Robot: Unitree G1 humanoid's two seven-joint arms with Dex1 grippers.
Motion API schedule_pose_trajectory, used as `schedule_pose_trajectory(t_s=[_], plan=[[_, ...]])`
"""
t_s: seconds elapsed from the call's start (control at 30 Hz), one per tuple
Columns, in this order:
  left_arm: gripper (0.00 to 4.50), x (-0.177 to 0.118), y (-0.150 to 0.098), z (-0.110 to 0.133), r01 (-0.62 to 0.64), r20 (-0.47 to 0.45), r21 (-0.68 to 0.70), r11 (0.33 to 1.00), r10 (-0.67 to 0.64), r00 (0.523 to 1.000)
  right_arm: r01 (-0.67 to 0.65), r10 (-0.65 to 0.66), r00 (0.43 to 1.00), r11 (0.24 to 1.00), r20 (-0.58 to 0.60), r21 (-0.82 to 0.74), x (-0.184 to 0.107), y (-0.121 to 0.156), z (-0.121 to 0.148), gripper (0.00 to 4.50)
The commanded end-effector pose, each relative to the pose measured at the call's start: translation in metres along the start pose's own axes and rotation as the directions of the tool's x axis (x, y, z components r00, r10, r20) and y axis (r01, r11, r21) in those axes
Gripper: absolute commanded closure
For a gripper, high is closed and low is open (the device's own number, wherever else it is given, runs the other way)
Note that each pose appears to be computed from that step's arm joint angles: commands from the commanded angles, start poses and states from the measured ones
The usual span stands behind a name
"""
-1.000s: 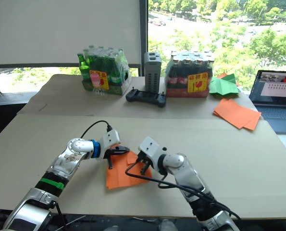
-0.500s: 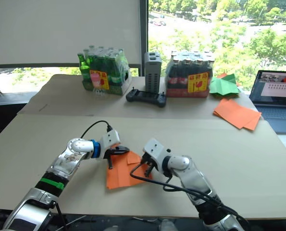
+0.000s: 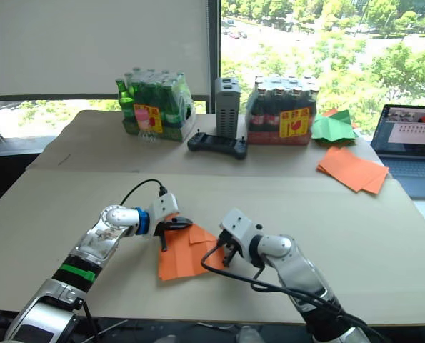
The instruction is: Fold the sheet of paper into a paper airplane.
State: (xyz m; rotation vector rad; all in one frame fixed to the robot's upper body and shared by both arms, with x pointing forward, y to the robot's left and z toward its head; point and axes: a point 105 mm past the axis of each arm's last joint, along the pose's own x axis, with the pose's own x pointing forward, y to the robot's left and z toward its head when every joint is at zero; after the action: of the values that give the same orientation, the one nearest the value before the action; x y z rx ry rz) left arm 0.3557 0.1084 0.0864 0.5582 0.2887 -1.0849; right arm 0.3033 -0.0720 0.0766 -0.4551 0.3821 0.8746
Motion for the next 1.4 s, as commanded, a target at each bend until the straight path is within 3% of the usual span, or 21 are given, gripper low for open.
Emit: schedule_pose_trajectory(t_s=[0.03, 0.23, 0.4, 0.67, 0.8, 0.87, 0.97, 1.07, 1.17, 1.37, 1.4], plan=[[4.5, 0.004, -0.007, -0.009, 0.028, -0.035, -0.01, 1.0, -0.028, 0.999, -0.006, 0.012, 0.995, 0.998, -0.094, 0.062, 0.001, 0.003, -0.024, 4.47], [4.5, 0.001, -0.003, 0.0, 0.012, 0.001, -0.011, 1.0, -0.012, 1.0, -0.01, 0.004, 0.994, 0.998, 0.109, 0.056, -0.008, -0.005, 0.019, 4.47], [4.5, -0.021, -0.002, 0.017, 0.015, 0.087, -0.02, 1.0, -0.013, 0.996, -0.037, 0.032, 0.953, 0.999, 0.301, 0.012, -0.019, -0.003, 0.058, 4.47], [4.5, -0.054, 0.008, 0.039, -0.024, 0.181, -0.069, 0.997, 0.036, 0.983, -0.055, 0.057, 0.955, 0.998, 0.291, -0.014, 0.008, 0.009, 0.055, 4.47], [4.5, -0.072, 0.012, 0.035, -0.066, 0.201, -0.166, 0.984, 0.099, 0.975, -0.046, 0.061, 0.961, 0.997, 0.271, -0.06, 0.022, 0.01, 0.057, 4.47], [4.5, -0.083, 0.015, 0.023, -0.103, 0.183, -0.267, 0.958, 0.156, 0.971, -0.057, 0.076, 0.964, 0.995, 0.255, -0.082, 0.027, 0.013, 0.056, 4.47], [4.5, -0.096, 0.015, 0.004, -0.155, 0.17, -0.472, 0.868, 0.262, 0.95, -0.054, 0.075, 0.972, 0.993, 0.222, -0.102, 0.031, 0.014, 0.049, 4.47], [4.5, -0.104, 0.012, -0.003, -0.165, 0.172, -0.586, 0.793, 0.321, 0.932, -0.055, 0.078, 0.973, 0.992, 0.217, -0.112, 0.032, 0.014, 0.048, 4.47], [3.75, -0.106, 0.006, -0.004, -0.14, 0.184, -0.657, 0.741, 0.338, 0.923, -0.054, 0.078, 0.975, 0.991, 0.209, -0.118, 0.032, 0.014, 0.046, 4.5], [1.73, -0.093, -0.019, 0.002, -0.035, 0.228, -0.701, 0.712, 0.27, 0.936, -0.06, 0.083, 0.974, 0.991, 0.21, -0.118, 0.034, 0.014, 0.048, 4.5], [1.73, -0.091, -0.023, -0.001, -0.04, 0.213, -0.694, 0.719, 0.259, 0.942, -0.06, 0.084, 0.974, 0.991, 0.209, -0.118, 0.034, 0.014, 0.048, 4.5]])
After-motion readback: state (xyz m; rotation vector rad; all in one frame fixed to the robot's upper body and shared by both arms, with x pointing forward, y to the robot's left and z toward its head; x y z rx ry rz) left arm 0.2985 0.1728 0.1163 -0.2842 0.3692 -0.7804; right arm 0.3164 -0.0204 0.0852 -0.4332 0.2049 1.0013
